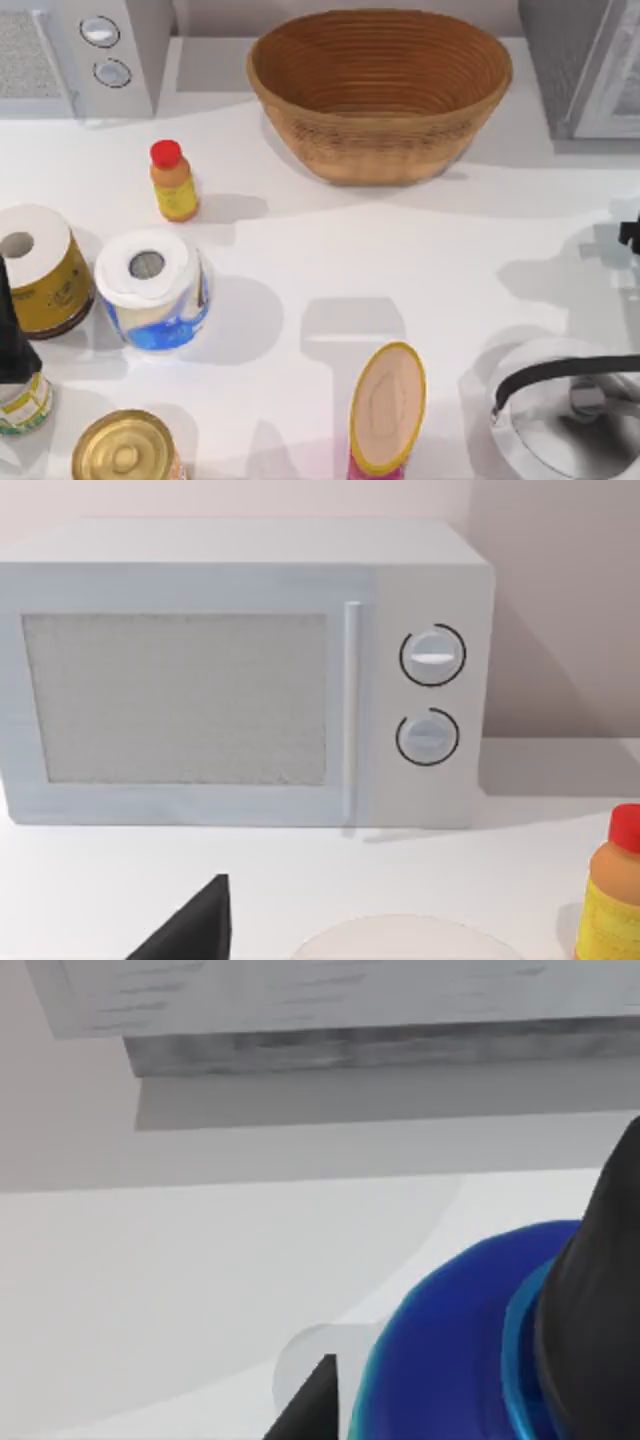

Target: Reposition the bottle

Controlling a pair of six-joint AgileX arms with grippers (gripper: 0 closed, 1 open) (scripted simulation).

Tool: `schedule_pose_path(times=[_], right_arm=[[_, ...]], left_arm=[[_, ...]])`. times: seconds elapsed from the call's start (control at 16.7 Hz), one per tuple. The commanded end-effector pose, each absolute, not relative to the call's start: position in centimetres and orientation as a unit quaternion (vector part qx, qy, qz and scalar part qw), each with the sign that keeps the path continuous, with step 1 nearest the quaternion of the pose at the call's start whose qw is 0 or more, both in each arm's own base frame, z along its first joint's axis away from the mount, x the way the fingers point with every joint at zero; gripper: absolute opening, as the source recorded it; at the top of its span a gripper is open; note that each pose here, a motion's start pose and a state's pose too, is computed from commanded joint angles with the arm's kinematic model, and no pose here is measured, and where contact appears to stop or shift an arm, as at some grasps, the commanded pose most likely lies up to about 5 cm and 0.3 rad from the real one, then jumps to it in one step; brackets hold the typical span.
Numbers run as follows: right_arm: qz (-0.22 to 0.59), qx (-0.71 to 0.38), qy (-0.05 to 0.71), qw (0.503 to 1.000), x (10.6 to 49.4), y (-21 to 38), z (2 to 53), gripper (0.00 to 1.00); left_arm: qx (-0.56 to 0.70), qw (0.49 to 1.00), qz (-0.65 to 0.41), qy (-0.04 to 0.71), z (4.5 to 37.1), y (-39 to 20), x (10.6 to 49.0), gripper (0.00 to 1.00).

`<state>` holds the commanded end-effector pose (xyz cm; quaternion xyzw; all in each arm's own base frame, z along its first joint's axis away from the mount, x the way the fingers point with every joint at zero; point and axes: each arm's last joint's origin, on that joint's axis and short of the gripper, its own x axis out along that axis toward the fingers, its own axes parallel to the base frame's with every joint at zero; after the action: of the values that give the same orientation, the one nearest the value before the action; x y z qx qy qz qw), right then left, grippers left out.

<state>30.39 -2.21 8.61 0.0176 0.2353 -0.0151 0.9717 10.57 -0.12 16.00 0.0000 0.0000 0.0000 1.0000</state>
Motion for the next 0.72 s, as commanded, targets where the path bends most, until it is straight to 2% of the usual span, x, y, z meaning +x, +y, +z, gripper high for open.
schedule_pose_path(times=[0.72], right_arm=[[-0.015, 0.018, 0.235, 0.972, 30.39, -2.21, 8.61, 0.90]], left_arm=[[0.000, 1.000, 0.000, 0.000, 16.00, -0.12, 10.57, 1.00]])
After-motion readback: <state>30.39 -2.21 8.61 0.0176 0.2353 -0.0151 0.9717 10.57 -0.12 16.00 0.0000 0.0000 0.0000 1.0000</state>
